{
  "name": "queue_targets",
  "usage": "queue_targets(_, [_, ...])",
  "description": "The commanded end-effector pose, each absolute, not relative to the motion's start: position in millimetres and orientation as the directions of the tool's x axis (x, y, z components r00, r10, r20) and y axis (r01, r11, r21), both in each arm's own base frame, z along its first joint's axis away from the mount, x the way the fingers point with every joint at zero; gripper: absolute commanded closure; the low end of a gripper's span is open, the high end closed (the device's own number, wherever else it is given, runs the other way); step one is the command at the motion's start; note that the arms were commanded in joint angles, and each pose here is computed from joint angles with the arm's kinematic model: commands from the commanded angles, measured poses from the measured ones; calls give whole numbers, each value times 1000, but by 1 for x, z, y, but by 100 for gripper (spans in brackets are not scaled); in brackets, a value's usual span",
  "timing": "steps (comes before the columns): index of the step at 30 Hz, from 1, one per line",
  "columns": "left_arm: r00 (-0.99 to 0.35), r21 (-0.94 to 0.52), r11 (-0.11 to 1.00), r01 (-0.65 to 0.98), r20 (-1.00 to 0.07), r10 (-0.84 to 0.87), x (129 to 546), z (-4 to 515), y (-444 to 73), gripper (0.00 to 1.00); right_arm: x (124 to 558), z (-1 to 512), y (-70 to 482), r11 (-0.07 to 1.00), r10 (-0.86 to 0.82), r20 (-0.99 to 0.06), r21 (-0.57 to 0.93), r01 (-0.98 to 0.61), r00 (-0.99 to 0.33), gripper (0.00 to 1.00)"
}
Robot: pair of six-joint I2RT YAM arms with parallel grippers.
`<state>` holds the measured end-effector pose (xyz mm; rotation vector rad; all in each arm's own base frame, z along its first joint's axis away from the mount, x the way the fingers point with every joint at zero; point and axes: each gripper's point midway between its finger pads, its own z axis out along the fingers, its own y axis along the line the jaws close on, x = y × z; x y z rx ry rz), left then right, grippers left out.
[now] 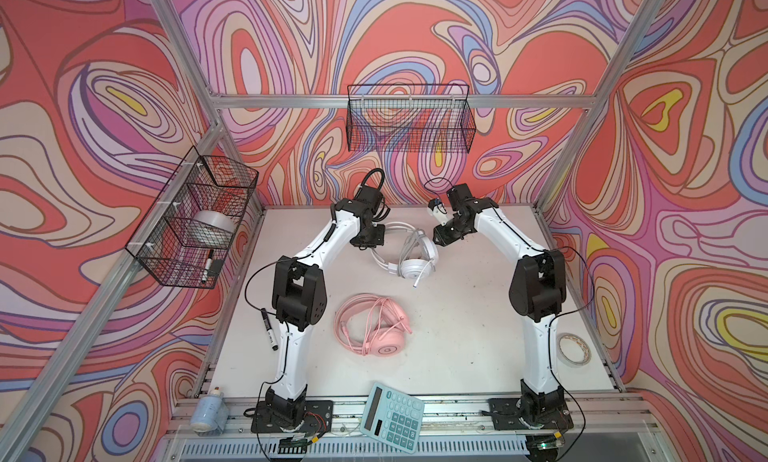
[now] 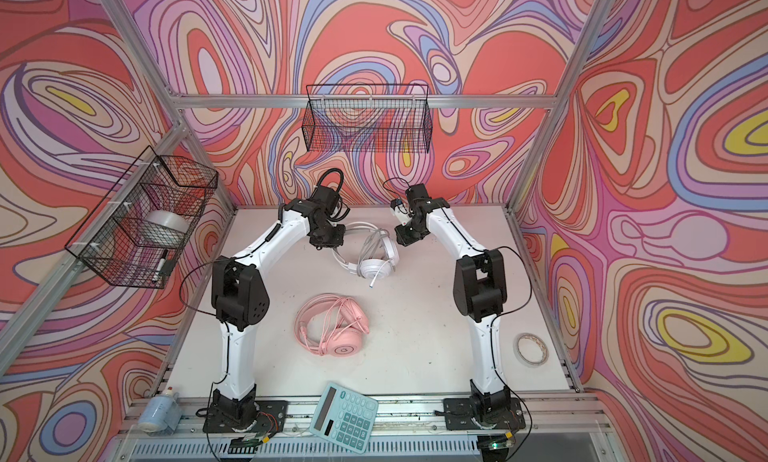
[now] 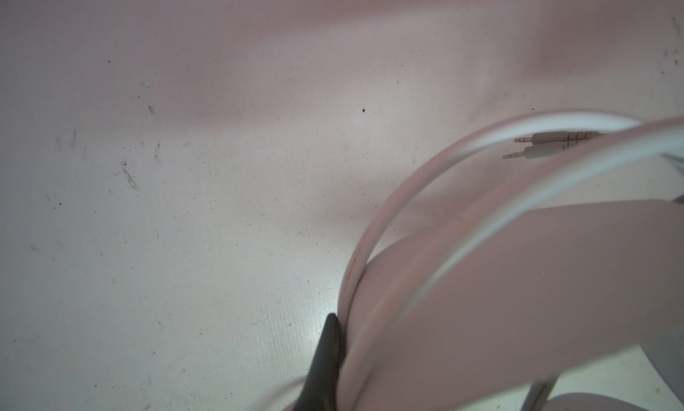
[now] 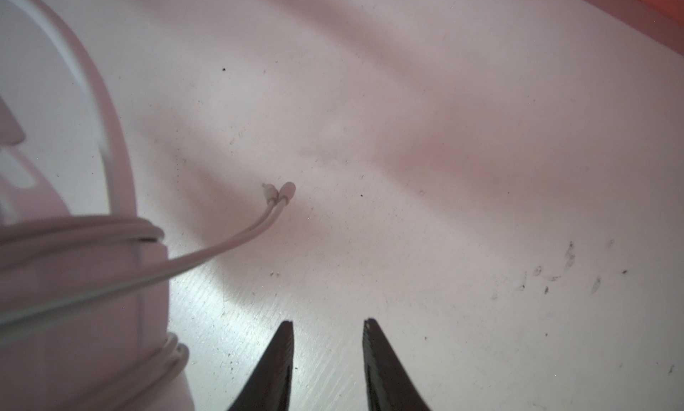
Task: Wrap the headphones
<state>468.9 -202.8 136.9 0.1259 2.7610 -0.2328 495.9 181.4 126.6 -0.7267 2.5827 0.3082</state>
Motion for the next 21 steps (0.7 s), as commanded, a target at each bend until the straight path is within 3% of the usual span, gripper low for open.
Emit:
queue_targets(1, [-921,-217,971,101,-389,9,459,166,-212,100,496,161,181,849,-396,-537,95,-520,-745,64])
queue_targets(21, [-883,-340,931,-129,-388,-264,474,146,-208,100,462,163,126,964,-149,-619,83,-253,-771,41])
